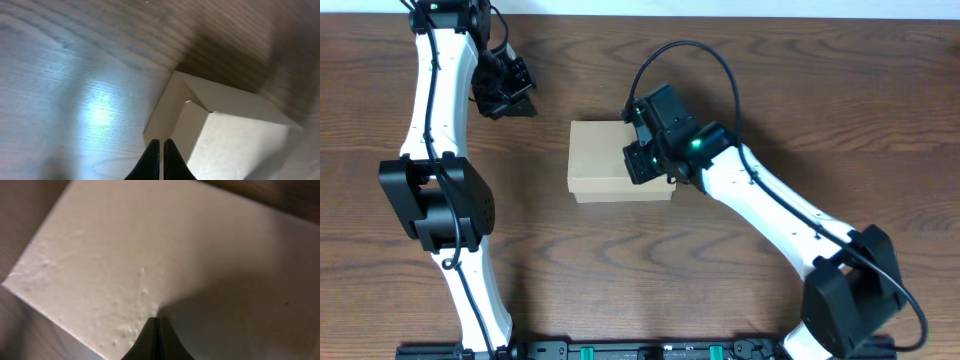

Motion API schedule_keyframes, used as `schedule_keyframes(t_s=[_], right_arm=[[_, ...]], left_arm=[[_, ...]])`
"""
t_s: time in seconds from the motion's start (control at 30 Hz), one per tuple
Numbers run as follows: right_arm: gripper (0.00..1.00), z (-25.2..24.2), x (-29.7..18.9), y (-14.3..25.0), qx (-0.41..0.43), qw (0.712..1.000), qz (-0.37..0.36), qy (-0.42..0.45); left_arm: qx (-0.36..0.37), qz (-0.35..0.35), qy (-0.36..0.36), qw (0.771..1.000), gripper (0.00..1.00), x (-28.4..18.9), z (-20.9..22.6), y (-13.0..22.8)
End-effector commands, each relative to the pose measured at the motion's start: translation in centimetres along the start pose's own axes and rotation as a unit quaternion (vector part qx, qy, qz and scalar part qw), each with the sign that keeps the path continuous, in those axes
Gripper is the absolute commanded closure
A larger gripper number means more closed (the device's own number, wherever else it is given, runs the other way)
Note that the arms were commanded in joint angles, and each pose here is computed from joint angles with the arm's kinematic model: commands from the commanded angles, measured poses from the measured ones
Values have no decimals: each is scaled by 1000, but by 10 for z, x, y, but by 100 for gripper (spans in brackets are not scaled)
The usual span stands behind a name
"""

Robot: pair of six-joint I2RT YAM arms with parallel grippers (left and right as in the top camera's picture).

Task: Pack container
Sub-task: 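Press the closed lid down with the right gripper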

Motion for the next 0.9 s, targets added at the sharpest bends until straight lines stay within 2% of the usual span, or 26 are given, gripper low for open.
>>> schedule_keyframes(t_s=[0.0,0.3,0.47,0.67,0.7,0.73,0.8,0.83,0.87], right_arm=[[99,0,23,13,2,999,34,20],[99,1,59,49,-6,993,115,35],[99,9,49,41,-12,995,95,27],[99,23,15,14,-29,999,42,1],[89,26,6,7,-33,999,30,-2],[73,28,1,3,-36,999,22,-4],[15,34,-16,-8,-48,999,-1,-11],[1,36,-23,-13,-52,998,-11,-14],[1,38,-33,-20,-55,998,-25,-16]], left_arm=[[-7,-4,-21,1000,94,2,6,-4],[-8,-1,-21,1000,95,2,6,-3],[-9,1,-22,1000,94,1,7,-2],[-2,-8,-19,1000,94,-12,1,-2],[1,-12,-18,1000,94,-17,-2,-2],[5,-17,-16,1000,95,-22,-4,-2],[10,-27,-13,999,94,-36,-10,-1],[12,-33,-12,999,87,-42,-12,-1],[15,-40,-9,999,70,-51,-16,0]])
Point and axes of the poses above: each gripper's point midway between its finger pads, its own x axis out along the fingers, its own z axis along the line the jaws close on, y = z × x, the point moved 4 cm from there along -x, back along the fingers
